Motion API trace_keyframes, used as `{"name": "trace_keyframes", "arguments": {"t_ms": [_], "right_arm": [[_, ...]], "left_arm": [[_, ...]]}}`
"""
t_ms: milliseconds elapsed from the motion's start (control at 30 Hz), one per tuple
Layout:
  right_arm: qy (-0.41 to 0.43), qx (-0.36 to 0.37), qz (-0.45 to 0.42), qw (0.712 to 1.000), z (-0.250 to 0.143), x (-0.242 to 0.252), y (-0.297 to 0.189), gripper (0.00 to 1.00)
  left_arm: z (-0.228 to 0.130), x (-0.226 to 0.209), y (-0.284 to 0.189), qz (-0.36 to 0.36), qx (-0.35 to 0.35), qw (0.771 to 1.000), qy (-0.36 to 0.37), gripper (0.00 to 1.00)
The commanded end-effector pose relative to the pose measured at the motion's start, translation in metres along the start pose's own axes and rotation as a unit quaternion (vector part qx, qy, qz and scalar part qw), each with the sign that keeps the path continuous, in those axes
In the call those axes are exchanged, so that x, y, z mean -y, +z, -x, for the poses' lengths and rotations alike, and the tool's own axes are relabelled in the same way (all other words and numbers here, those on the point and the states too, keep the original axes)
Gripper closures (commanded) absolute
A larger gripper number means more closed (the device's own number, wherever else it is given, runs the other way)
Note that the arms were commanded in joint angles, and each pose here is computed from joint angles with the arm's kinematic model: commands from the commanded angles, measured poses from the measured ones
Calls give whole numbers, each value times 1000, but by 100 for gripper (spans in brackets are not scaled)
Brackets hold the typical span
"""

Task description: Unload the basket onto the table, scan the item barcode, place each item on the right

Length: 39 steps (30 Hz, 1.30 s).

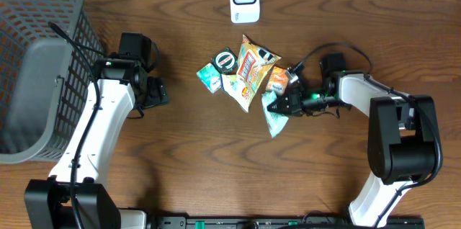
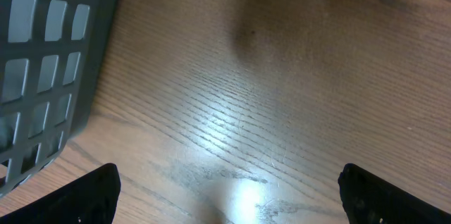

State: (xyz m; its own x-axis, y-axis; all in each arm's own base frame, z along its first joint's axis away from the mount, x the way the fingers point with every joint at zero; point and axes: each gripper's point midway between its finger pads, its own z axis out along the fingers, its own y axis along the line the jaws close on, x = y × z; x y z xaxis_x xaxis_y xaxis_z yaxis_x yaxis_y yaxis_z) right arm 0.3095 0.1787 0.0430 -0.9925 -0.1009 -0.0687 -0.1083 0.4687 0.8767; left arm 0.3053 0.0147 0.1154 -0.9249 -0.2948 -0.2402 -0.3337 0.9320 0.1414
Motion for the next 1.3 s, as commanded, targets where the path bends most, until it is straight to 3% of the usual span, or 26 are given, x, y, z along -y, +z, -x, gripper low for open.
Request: {"name": "trace_keyframes", "arguments": {"t_ms": [0,67,200,267,433,533,700,900,933,967,1000,1033,1067,1267], "right_arm": [[60,4,-117,991,-5,47,-10,71],[71,2,-184,980,-9,70,-20,69],[103,-2,-225,969,-9,79,-42,66],[120,-4,-246,962,-5,79,-59,56],[116,-24,-268,956,1,64,-83,49],[113,-32,-268,956,-1,62,-79,47],[91,-34,-271,958,-5,69,-58,31],[115,-6,-264,958,-8,81,-31,24],[114,-5,-258,959,-11,81,-26,31],[112,-7,-257,960,-13,82,-22,45],[114,-12,-257,960,-18,82,-18,66],[114,-14,-257,959,-19,82,-17,70],[115,-21,-257,959,-22,80,-14,98],[118,-7,-142,983,-4,37,-13,99]], "left_arm": [[-1,-5,2,12,0,1000,-7,2],[-1,-5,2,12,0,1000,-7,2],[-1,-5,2,12,0,1000,-7,2],[-1,-5,2,11,0,1000,-7,2],[-1,-5,1,11,0,1000,-7,2],[-1,-5,2,12,0,1000,-7,2],[-1,-5,1,11,0,1000,-7,2],[-1,-5,2,11,0,1000,-7,2],[-1,-5,2,12,0,1000,-7,2],[-1,-5,1,11,0,1000,-7,2],[-1,-5,2,12,0,1000,-7,2],[-1,-5,1,11,0,1000,-7,2],[-1,-5,2,12,0,1000,-7,2],[-1,-5,2,11,0,1000,-7,2]]}}
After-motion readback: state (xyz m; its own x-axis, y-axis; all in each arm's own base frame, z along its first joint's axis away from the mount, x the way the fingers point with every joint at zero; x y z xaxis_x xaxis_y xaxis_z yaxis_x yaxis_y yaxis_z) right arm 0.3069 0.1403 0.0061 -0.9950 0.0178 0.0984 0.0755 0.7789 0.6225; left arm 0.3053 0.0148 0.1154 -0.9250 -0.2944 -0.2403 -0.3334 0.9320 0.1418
